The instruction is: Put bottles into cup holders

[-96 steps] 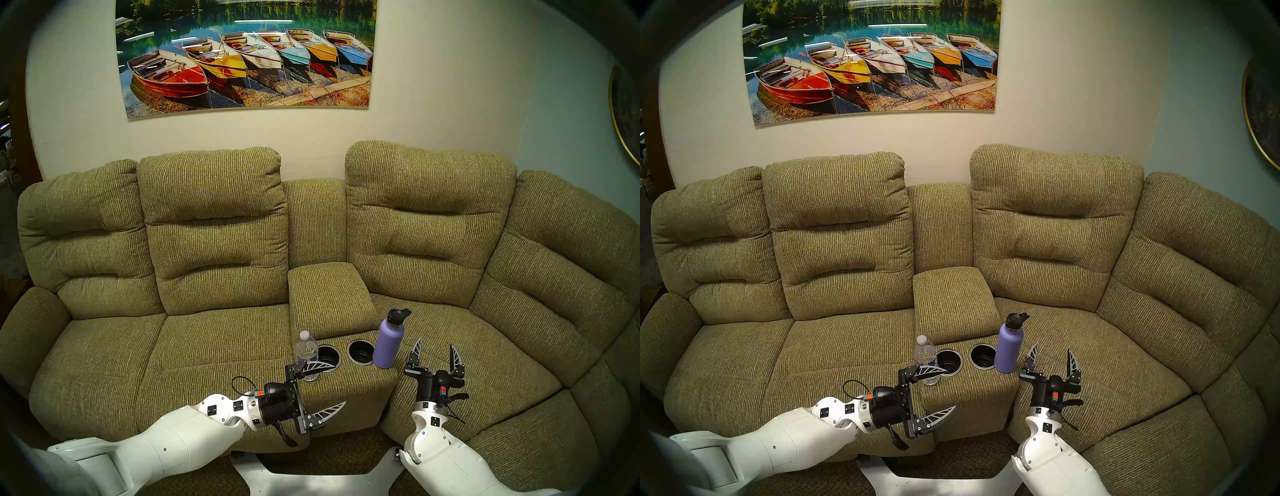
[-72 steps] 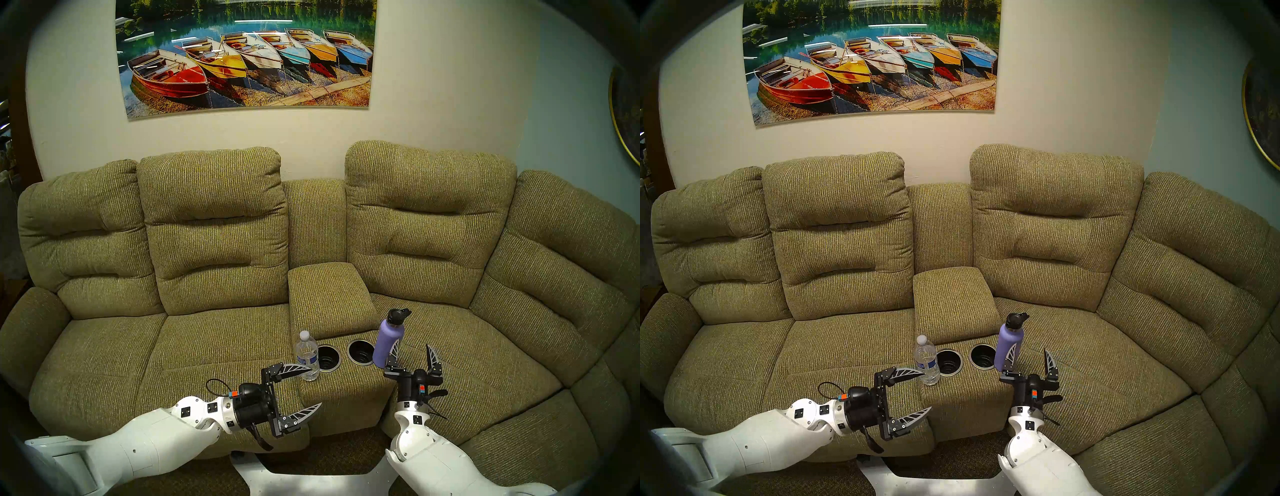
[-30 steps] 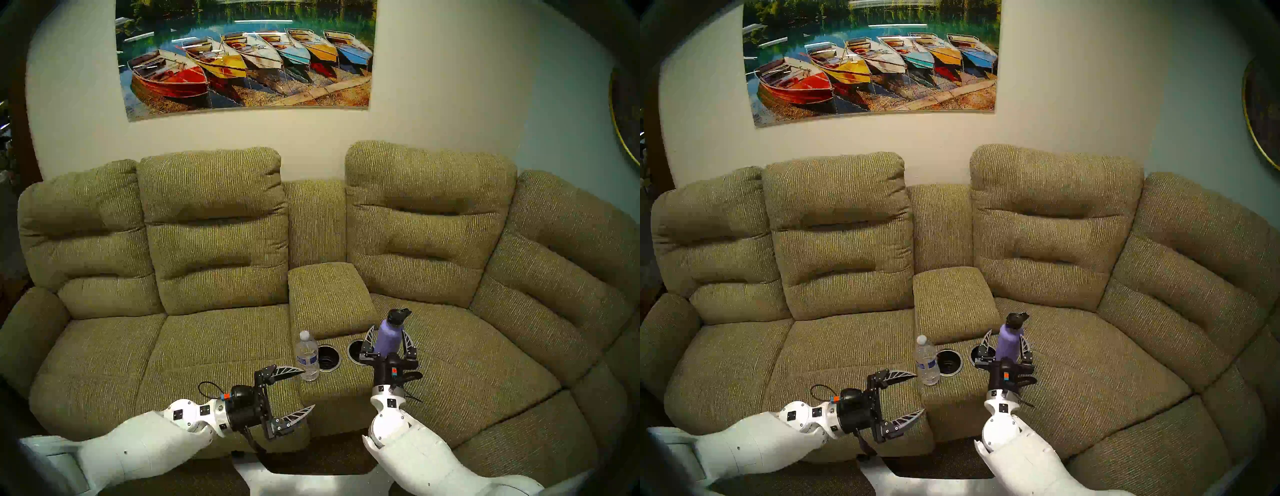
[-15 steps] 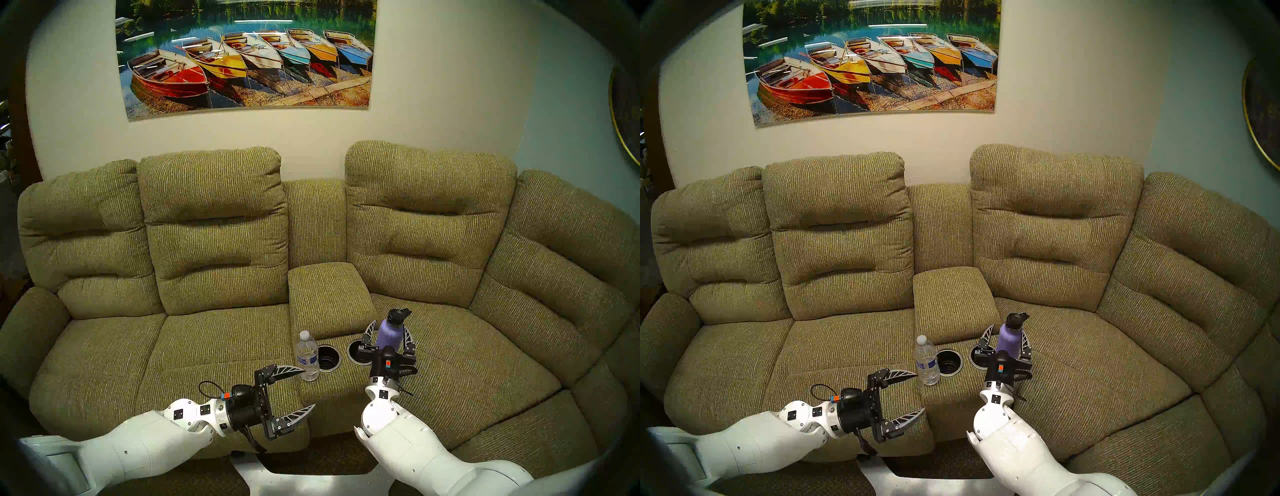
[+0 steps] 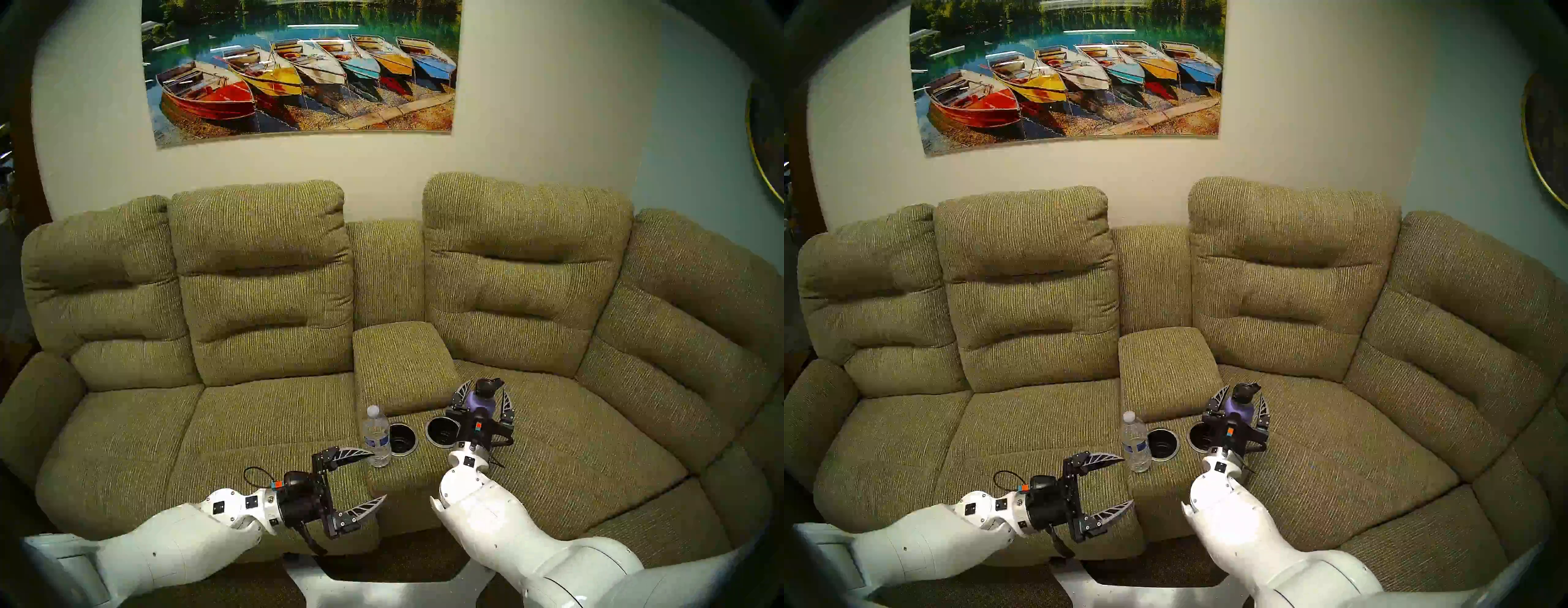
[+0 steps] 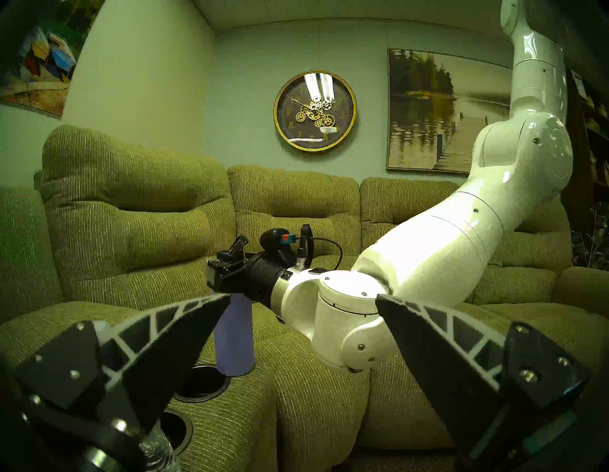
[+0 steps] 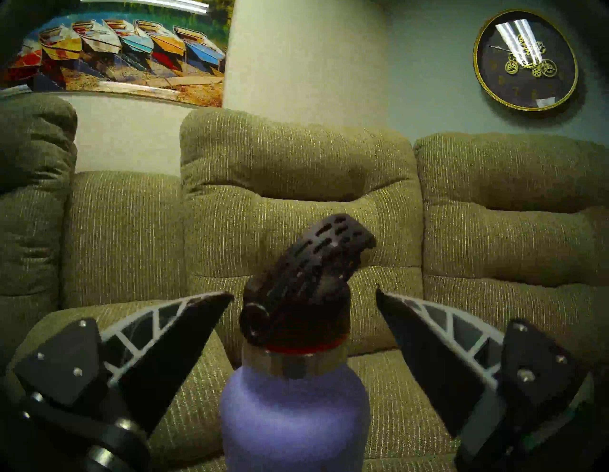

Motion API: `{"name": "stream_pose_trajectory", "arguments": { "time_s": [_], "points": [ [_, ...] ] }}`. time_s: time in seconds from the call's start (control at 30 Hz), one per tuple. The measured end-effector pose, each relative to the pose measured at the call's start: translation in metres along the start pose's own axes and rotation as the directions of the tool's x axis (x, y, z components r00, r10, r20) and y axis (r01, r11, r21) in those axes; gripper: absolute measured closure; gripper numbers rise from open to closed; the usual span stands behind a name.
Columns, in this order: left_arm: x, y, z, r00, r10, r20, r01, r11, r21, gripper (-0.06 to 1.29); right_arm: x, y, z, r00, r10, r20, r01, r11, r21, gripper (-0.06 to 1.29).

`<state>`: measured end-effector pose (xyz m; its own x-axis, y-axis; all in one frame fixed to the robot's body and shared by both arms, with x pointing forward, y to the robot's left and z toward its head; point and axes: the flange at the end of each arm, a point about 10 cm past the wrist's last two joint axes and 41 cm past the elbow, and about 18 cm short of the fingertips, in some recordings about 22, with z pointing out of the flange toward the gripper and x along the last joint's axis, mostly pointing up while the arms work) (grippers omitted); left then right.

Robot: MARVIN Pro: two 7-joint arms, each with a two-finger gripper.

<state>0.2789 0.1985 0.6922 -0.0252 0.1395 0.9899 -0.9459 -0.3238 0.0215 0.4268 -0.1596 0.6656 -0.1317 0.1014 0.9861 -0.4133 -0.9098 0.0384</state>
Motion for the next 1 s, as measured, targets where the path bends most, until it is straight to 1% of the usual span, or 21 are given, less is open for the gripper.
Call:
{"name": "stream_pose_trajectory", "arguments": {
  "time_s": [0.13,0.3,0.33,0.37,0.4,0.6,0.73,0.83,1.0],
  "points": [
    [0.0,0.0,0.0,1.0,0.0,0.0,0.0,1.0,0.0,0.0,0.001,-0.003,0.012,1.0,-0.008,0.027,0.009,1.0,-0.02,0.0],
    [0.0,0.0,0.0,1.0,0.001,-0.001,-0.001,1.0,0.0,0.0,-0.004,-0.004,0.019,0.997,-0.027,0.076,0.031,0.998,-0.048,0.0],
    [0.0,0.0,0.0,1.0,0.001,-0.001,-0.001,1.0,0.0,0.0,-0.006,-0.004,0.02,0.996,-0.03,0.087,0.035,0.998,-0.054,0.2],
    [0.0,0.0,0.0,1.0,0.001,-0.001,-0.001,1.0,0.0,0.0,-0.007,-0.004,0.02,0.995,-0.032,0.096,0.038,0.997,-0.061,0.53],
    [0.0,0.0,0.0,1.0,0.001,-0.001,-0.001,1.0,0.0,0.0,-0.007,-0.004,0.021,0.995,-0.03,0.098,0.036,0.997,-0.066,0.6],
    [0.0,0.0,0.0,1.0,0.001,-0.001,-0.001,1.0,0.0,0.0,-0.004,-0.009,0.024,0.994,0.013,0.106,-0.001,0.994,-0.106,0.68],
    [0.0,0.0,0.0,1.0,0.001,-0.001,-0.001,1.0,0.0,0.0,-0.001,-0.014,0.026,0.993,0.051,0.111,-0.035,0.989,-0.143,0.7],
    [0.0,0.0,0.001,1.0,0.001,-0.001,-0.001,1.0,0.0,0.0,0.004,-0.02,0.027,0.99,0.098,0.104,-0.079,0.981,-0.176,0.71],
    [0.0,0.0,0.001,1.0,0.001,-0.002,-0.001,1.0,0.0,0.0,0.009,-0.027,0.026,0.984,0.156,0.088,-0.135,0.969,-0.208,0.71]
  ]
}}
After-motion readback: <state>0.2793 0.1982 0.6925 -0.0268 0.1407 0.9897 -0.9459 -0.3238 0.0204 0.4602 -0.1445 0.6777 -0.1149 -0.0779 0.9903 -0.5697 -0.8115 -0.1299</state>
